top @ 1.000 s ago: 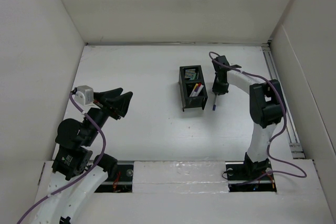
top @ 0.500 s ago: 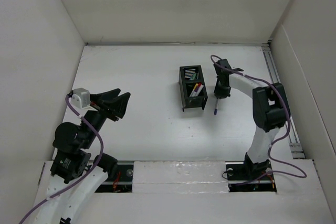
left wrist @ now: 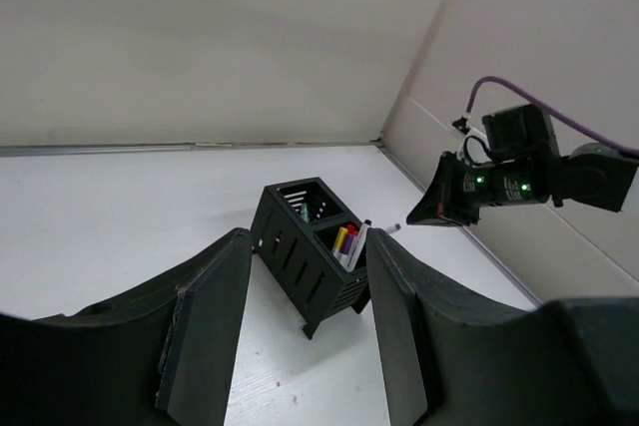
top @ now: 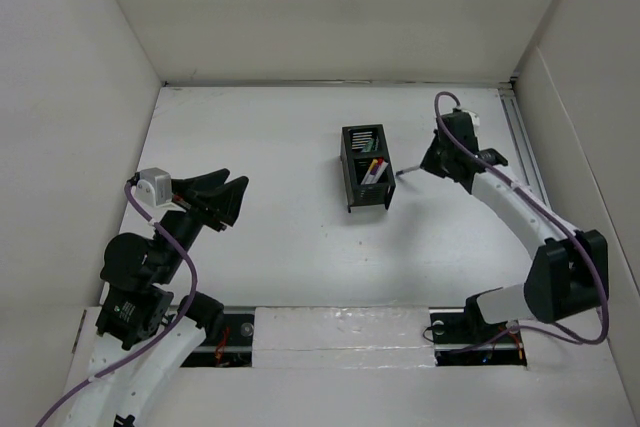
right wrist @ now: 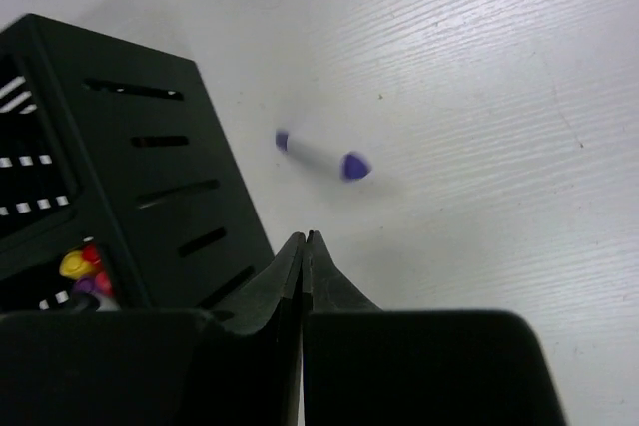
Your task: Organize the desk
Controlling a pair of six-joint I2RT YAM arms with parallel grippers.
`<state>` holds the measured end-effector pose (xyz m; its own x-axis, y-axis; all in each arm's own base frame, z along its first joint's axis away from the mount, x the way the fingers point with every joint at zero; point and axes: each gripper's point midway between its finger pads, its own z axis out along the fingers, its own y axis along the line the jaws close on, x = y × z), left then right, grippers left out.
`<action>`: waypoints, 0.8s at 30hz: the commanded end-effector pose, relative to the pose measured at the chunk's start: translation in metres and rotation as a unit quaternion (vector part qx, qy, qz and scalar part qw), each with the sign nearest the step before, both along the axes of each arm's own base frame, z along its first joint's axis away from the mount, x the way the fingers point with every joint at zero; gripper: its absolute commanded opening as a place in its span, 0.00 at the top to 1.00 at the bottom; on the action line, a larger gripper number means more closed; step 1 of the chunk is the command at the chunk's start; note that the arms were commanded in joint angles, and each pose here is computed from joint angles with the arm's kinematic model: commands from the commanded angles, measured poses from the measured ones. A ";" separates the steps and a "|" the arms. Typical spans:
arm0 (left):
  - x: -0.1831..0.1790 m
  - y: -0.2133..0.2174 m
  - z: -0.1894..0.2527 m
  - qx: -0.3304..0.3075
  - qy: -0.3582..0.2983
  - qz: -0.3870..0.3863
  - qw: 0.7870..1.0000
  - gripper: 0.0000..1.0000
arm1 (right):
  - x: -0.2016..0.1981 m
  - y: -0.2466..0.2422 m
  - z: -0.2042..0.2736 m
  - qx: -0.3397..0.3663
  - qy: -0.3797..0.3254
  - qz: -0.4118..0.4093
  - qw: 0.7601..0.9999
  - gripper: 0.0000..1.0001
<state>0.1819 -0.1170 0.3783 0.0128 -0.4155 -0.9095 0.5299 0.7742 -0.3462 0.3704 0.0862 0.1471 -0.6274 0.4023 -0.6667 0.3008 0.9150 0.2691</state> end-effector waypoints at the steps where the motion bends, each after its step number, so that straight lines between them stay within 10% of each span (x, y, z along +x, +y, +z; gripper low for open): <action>1: 0.000 -0.003 0.008 -0.006 -0.014 -0.007 1.000 0.54 | 0.000 0.005 0.042 0.022 -0.059 0.005 0.998 1.00; 7: 0.001 -0.004 0.007 -0.005 -0.012 -0.009 1.000 0.54 | -0.008 0.017 0.103 0.041 -0.120 0.028 0.991 1.00; 13: 0.001 -0.004 0.007 -0.005 -0.013 -0.010 1.000 0.54 | -0.001 0.009 0.055 0.018 -0.068 0.007 0.997 0.98; 24: 0.003 -0.006 0.005 -0.003 -0.008 -0.010 1.000 0.54 | 0.072 0.002 -0.022 -0.011 0.034 0.046 0.998 0.49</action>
<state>0.1836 -0.1182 0.3767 0.0055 -0.4119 -0.9112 0.5292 0.7743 -0.3468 0.4047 0.0760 0.0905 -0.7451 0.3808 -0.5476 0.3161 0.9245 0.2128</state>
